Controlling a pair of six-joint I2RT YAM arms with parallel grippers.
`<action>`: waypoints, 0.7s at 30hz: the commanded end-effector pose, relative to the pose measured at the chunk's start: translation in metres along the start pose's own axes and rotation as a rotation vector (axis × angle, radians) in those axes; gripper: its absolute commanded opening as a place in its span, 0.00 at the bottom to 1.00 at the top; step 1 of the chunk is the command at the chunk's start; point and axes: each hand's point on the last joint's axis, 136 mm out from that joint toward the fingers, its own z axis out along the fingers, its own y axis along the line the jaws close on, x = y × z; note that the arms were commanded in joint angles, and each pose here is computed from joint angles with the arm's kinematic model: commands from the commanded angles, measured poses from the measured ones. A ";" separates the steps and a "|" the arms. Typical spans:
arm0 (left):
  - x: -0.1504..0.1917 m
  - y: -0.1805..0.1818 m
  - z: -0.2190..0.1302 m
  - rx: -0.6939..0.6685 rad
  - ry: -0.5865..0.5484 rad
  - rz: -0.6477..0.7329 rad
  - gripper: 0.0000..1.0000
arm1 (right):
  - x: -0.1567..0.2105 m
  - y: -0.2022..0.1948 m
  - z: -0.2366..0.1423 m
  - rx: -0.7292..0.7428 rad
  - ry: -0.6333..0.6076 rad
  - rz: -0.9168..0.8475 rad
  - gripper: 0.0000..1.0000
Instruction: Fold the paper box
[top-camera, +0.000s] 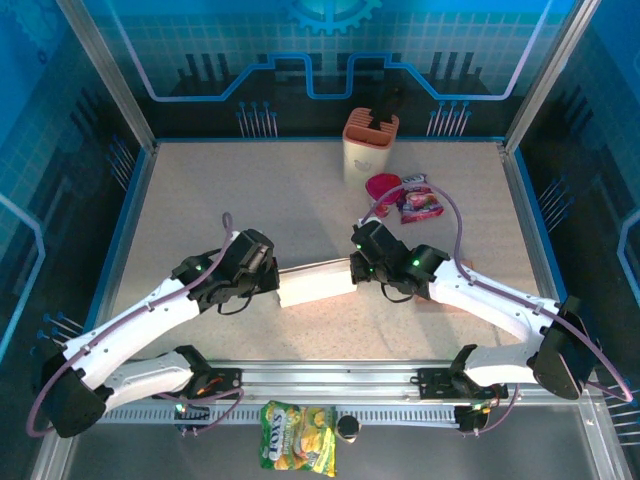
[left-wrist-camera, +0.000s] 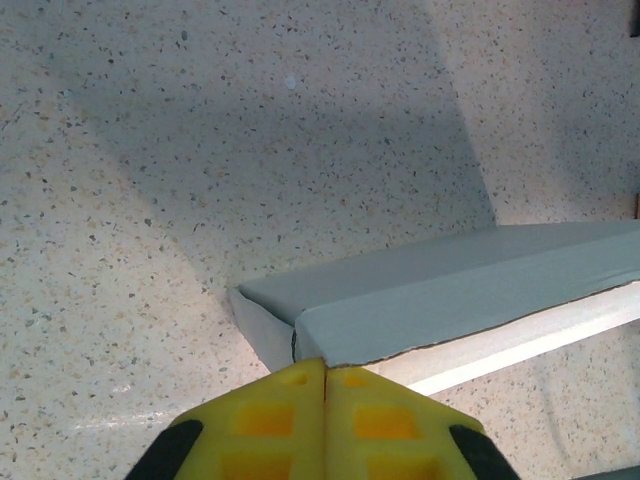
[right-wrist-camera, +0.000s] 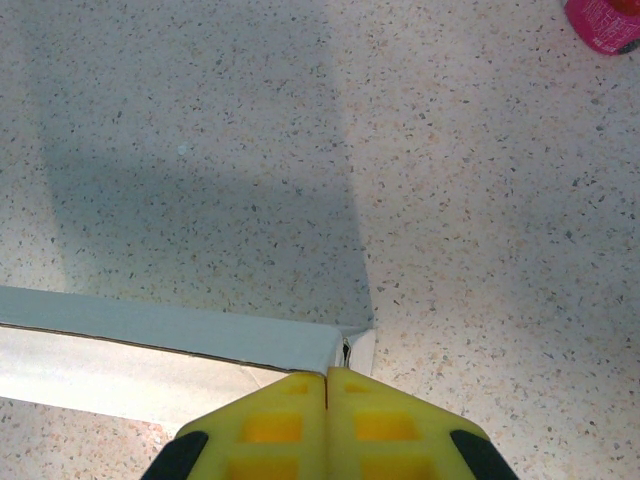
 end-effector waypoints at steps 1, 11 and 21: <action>0.017 0.013 0.000 -0.039 0.073 0.012 0.16 | 0.001 0.006 0.000 -0.026 0.020 0.002 0.00; 0.017 0.012 -0.005 -0.073 0.048 0.028 0.26 | 0.000 0.007 0.001 -0.023 0.020 0.006 0.00; 0.005 0.008 -0.007 -0.061 -0.018 0.033 0.28 | 0.001 0.007 0.001 -0.028 0.020 0.003 0.00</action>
